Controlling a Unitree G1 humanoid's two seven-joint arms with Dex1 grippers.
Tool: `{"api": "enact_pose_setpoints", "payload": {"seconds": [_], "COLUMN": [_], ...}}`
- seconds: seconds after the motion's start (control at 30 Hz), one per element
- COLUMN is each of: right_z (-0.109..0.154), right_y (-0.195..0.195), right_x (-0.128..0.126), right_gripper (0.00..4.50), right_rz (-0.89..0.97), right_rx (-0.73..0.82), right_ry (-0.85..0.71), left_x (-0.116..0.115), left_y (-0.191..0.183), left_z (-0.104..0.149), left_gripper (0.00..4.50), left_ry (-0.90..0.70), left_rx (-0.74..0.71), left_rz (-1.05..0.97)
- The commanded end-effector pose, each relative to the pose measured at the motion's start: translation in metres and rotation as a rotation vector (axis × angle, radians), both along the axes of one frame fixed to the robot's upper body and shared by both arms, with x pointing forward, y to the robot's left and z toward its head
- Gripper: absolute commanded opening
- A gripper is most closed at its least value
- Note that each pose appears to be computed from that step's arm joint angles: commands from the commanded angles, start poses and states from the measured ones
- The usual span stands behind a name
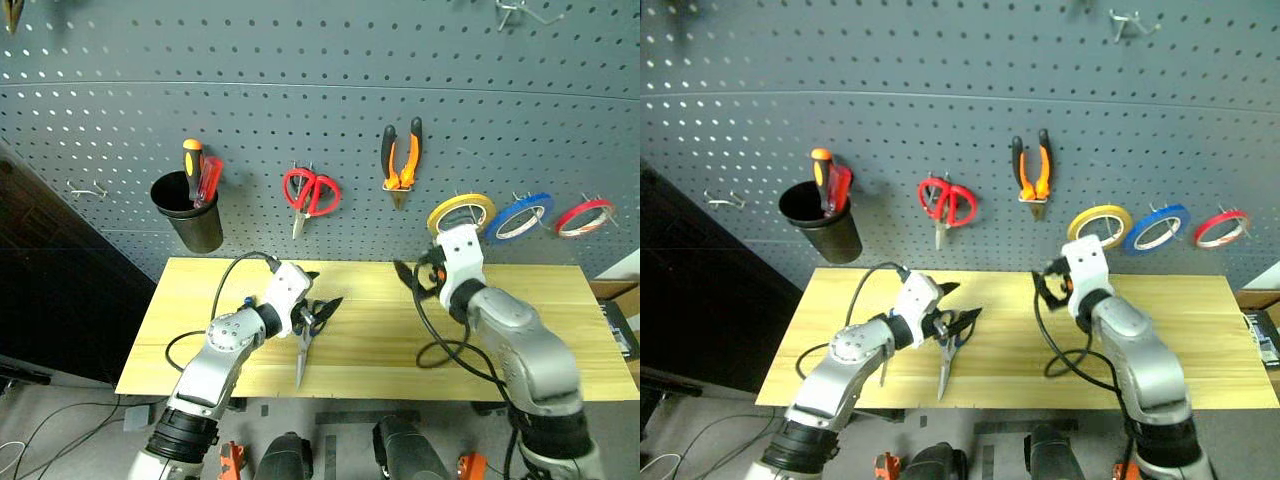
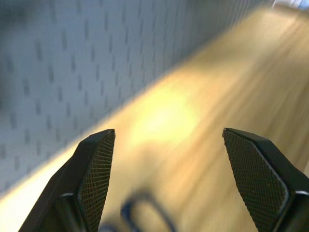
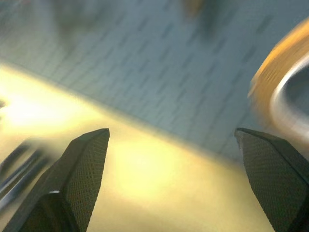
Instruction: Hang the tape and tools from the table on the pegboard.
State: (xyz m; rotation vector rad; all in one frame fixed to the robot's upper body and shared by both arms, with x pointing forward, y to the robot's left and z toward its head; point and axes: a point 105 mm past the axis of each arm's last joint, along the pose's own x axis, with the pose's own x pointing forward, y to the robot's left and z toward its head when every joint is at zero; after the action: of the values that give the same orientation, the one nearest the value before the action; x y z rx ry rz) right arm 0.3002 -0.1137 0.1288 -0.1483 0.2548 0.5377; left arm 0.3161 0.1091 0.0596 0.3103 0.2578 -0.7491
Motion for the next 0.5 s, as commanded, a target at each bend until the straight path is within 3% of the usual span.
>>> {"api": "enact_pose_setpoints", "payload": {"seconds": [0.03,0.2,0.37,0.5], "right_z": [0.006,0.011,0.013,0.016], "right_y": [0.013,0.026,0.032,0.035], "right_x": [-0.029,-0.049,-0.053,-0.056], "right_gripper": [4.47,4.47,4.47,4.47], "right_rz": [0.154,0.287,0.332,0.363], "right_rx": [0.045,0.056,0.044,0.029], "right_ry": [0.060,0.102,0.107,0.101], "left_x": [-0.011,-0.029,-0.037,-0.027], "left_y": [0.015,0.032,0.032,0.022], "left_z": [-0.026,-0.054,-0.067,-0.074], "left_gripper": [3.78,3.78,3.78,3.78], "left_ry": [0.161,0.402,0.507,0.512], "left_rx": [0.111,0.168,0.190,0.178], "left_rz": [0.089,0.244,0.300,0.344]}}
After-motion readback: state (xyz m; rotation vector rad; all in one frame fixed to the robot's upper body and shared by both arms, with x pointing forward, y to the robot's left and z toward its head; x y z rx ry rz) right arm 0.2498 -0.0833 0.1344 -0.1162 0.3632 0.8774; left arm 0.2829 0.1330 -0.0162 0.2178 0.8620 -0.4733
